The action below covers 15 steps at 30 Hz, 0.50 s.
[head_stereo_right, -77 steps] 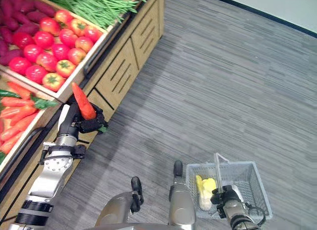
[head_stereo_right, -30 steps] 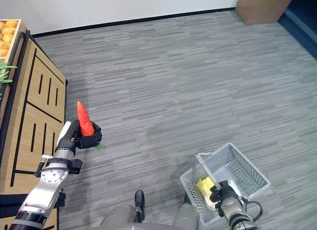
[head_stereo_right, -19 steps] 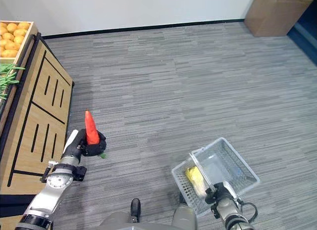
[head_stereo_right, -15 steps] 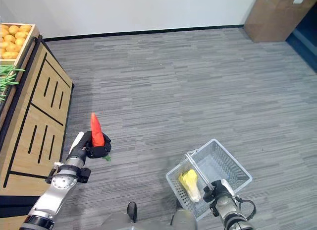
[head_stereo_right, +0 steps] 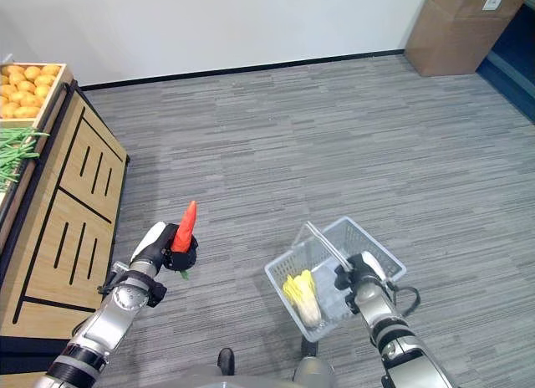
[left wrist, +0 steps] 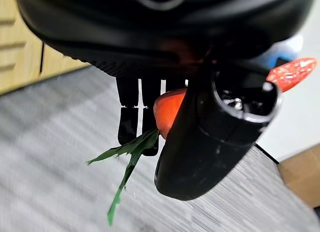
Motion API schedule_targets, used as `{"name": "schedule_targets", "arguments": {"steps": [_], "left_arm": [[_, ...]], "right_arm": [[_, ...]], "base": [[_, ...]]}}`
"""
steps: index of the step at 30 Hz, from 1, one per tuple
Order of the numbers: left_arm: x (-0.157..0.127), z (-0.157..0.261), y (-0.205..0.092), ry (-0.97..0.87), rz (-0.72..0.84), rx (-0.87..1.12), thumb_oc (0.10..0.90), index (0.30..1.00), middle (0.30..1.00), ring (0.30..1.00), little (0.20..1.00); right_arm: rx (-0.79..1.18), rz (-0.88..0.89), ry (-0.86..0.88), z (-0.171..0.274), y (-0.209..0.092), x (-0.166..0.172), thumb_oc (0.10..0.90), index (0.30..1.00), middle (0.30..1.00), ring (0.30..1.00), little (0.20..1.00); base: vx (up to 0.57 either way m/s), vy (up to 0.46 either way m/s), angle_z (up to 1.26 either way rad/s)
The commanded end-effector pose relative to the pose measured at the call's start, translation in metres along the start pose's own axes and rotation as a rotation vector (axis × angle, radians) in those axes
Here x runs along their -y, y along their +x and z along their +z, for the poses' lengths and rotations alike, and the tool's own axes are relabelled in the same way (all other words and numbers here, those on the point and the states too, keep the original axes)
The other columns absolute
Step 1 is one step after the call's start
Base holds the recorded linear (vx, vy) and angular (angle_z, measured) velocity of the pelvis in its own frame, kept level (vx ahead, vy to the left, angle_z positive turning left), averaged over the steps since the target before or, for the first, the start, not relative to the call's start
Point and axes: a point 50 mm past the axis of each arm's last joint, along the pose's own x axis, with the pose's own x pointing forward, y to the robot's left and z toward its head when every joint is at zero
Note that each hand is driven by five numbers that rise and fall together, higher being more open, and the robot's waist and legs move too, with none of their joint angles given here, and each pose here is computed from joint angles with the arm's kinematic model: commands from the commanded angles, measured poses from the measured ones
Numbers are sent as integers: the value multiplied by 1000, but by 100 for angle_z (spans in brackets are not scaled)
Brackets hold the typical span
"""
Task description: Get the vegetables into the basket
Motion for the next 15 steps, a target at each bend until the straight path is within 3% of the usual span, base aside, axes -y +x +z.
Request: {"name": "schedule_targets", "arguments": {"steps": [1,9,15], "left_arm": [[-28,48,16,262,94,226,400,300,300,300,300],[2,43,25,377,-30,192,400,300,300,300,300],[48,21,35,517,-201,63,400,300,300,300,300]], "right_arm": [[378,-122,56,99,-5,26,400,300,300,300,300],[637,-63,-20,143,-36,12,400,300,300,300,300],[848,39,-19,174,-69,-7,400,300,300,300,300]], "base": [[6,-48,-4],[5,-27,-10],[-6,-22,-13]]}}
